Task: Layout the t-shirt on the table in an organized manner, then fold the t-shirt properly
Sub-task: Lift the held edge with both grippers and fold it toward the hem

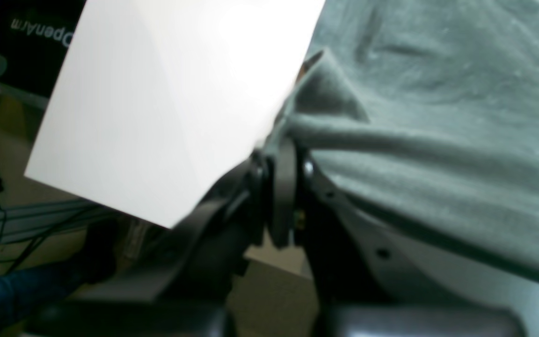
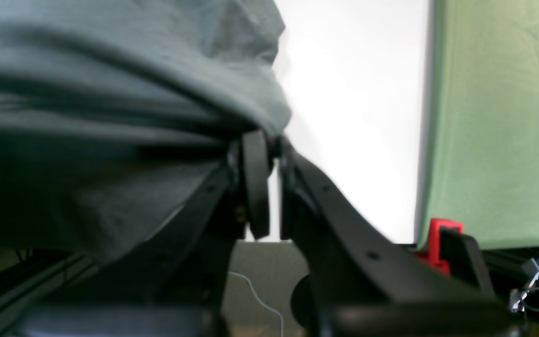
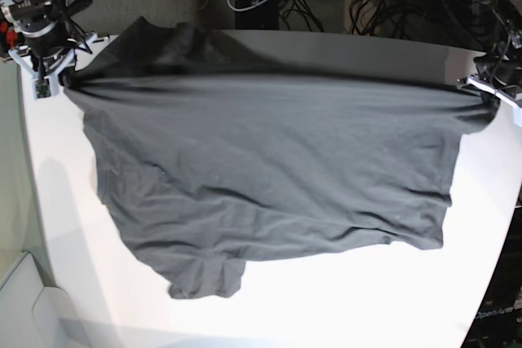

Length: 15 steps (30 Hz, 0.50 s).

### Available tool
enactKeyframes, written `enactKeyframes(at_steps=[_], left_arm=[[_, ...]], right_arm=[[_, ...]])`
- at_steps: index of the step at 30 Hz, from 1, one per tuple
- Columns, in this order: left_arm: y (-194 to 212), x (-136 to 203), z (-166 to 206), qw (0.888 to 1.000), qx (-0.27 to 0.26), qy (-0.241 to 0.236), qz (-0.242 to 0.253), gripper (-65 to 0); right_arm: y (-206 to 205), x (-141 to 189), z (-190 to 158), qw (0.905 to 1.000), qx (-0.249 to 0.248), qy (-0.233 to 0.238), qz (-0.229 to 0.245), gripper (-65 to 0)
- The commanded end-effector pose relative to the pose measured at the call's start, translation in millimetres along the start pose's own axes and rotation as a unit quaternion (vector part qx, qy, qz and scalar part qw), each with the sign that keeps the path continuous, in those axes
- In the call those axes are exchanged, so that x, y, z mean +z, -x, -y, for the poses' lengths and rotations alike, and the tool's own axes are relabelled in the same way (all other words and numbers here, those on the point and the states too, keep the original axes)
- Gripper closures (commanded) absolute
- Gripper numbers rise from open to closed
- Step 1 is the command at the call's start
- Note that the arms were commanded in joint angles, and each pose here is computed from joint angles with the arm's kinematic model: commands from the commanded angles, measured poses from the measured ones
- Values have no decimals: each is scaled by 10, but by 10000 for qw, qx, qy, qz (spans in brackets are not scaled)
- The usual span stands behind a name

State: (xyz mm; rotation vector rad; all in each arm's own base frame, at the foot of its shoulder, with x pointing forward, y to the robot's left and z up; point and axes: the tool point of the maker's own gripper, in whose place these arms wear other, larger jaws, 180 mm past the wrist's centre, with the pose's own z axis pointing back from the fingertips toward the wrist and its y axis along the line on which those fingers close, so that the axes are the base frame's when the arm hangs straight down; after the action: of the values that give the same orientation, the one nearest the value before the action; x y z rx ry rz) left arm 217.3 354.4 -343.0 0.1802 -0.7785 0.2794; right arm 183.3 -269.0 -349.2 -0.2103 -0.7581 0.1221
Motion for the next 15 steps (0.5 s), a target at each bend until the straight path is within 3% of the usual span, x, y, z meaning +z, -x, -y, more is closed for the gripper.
enactKeyframes(at_steps=[1,5,15], left_arm=[[-215,78,-139,9990,-124,-263,328,-2],[-345,129,-112,9981,-172,-273,519,-2],[-759,92,-21,9946,-48,-203,1020,-2]], right_arm=[[-65,46,106,9997,84,197,92,0],[-70,49,106,9997,99,195,101,0],[-496,-48,178,9975,20,308,629,0]])
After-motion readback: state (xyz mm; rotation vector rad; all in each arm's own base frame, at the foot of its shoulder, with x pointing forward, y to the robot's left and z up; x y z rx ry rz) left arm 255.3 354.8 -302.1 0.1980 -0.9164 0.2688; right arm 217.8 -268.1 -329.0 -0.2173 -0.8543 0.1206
